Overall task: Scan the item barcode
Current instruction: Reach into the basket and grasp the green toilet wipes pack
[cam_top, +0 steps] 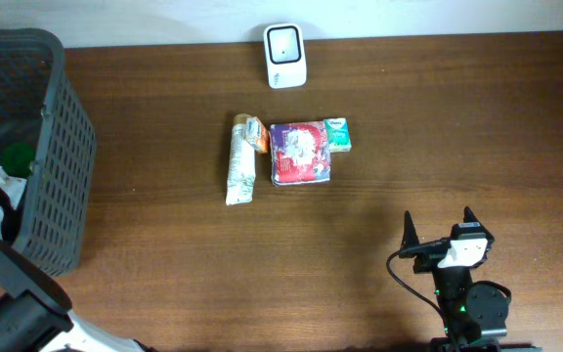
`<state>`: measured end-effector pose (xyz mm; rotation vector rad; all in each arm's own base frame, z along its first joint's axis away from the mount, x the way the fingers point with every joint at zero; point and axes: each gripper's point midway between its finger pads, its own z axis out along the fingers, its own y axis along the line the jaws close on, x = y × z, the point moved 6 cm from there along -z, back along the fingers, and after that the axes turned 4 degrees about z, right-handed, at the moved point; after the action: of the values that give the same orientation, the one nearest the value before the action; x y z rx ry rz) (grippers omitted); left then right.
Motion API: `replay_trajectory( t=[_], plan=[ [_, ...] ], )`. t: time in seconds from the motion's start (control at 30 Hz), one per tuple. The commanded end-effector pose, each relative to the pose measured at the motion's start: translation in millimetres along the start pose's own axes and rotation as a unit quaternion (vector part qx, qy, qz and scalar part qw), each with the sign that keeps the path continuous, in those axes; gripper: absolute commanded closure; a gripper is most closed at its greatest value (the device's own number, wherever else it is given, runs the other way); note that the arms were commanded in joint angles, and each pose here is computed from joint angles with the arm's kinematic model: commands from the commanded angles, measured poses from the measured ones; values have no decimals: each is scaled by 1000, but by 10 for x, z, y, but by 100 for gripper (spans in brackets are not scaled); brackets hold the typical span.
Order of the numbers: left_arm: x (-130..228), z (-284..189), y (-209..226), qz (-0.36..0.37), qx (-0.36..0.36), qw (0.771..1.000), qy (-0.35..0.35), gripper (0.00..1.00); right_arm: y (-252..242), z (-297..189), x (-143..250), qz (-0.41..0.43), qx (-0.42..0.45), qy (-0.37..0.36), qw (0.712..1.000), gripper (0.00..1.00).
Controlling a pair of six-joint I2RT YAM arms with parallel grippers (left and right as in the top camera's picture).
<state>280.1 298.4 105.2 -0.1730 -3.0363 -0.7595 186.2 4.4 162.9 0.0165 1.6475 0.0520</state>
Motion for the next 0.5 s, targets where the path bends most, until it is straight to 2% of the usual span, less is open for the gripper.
replay_trajectory(
  t=[0.0,0.1,0.17,0.27,0.33,0.4,0.47],
  plan=[
    [96,123,70,-9,-32,999,42,15,10,3,33,3,-2,3,1000,2],
    [70,202,1,-4,-13,999,36,16,10,3,33,3,-2,3,1000,1],
    [70,246,-25,-2,-9,999,40,30,10,3,33,3,-2,3,1000,1],
    [46,248,-13,-20,-11,999,32,60,10,3,33,3,-2,3,1000,1],
    [36,248,-1,-37,-15,999,29,76,10,3,33,3,-2,3,1000,1],
    [28,247,11,-66,-18,997,26,100,10,3,33,3,-2,3,1000,1],
    [15,223,28,-113,-23,993,21,100,10,3,33,3,-2,3,1000,1]
  ],
)
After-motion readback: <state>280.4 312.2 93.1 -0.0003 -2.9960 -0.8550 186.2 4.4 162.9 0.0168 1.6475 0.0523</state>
